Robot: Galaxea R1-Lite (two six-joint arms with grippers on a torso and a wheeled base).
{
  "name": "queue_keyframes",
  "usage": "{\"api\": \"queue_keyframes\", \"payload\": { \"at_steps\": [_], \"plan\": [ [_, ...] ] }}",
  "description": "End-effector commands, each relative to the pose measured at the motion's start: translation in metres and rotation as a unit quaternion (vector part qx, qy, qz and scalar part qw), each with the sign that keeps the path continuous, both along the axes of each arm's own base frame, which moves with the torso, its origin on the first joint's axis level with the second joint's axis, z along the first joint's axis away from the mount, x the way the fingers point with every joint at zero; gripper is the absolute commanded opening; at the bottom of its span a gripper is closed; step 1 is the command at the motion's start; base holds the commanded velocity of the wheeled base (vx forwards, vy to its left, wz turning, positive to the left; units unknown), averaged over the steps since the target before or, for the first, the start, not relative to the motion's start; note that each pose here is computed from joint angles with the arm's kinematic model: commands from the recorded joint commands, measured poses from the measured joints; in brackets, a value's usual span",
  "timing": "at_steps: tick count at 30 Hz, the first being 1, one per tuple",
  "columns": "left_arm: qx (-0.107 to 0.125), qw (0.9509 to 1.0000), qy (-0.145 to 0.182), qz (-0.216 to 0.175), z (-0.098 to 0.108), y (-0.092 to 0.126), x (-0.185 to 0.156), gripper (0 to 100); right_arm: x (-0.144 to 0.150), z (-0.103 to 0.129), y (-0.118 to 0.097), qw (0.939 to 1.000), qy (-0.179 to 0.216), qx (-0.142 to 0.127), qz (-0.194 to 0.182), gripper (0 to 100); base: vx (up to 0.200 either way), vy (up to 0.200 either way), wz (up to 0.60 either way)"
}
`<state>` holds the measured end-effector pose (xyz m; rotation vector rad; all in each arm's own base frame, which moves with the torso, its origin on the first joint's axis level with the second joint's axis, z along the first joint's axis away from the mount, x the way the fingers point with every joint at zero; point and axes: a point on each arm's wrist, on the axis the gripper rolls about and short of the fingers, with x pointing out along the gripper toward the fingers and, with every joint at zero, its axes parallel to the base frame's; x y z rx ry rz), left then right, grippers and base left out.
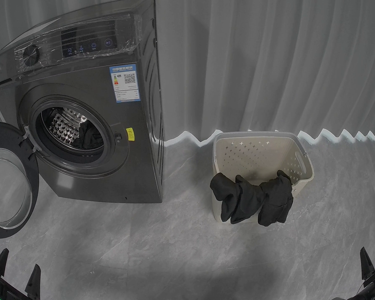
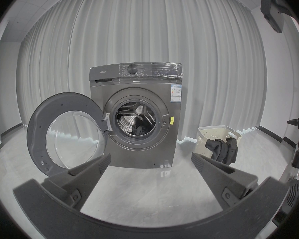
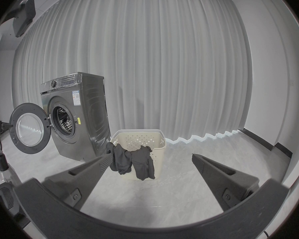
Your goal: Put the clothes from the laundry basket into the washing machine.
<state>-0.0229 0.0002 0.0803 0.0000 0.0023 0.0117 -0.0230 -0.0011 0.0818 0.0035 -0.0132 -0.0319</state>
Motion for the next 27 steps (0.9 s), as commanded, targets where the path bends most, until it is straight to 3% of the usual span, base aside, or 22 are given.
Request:
{"api": "queue_keyframes", "payload": {
  "at_steps": [1,14,27],
  "plan": [
    [0.000,1.0000,0.001,0.000,-0.0053,0.0000,0.0001,100,0.0001,-0.0053,0.0000,1.0000,0.001,0.000,0.000,100,0.000,0.000,0.00],
    [0.000,1.0000,0.001,0.000,-0.0053,0.0000,0.0001,100,0.0001,-0.0053,0.0000,1.0000,0.001,-0.001,0.000,100,0.000,0.000,0.00],
    [0.000,1.0000,0.001,0.000,-0.0053,0.0000,0.0001,100,0.0001,-0.0053,0.0000,1.0000,0.001,0.005,-0.002,100,0.000,-0.200,0.00]
  ]
}}
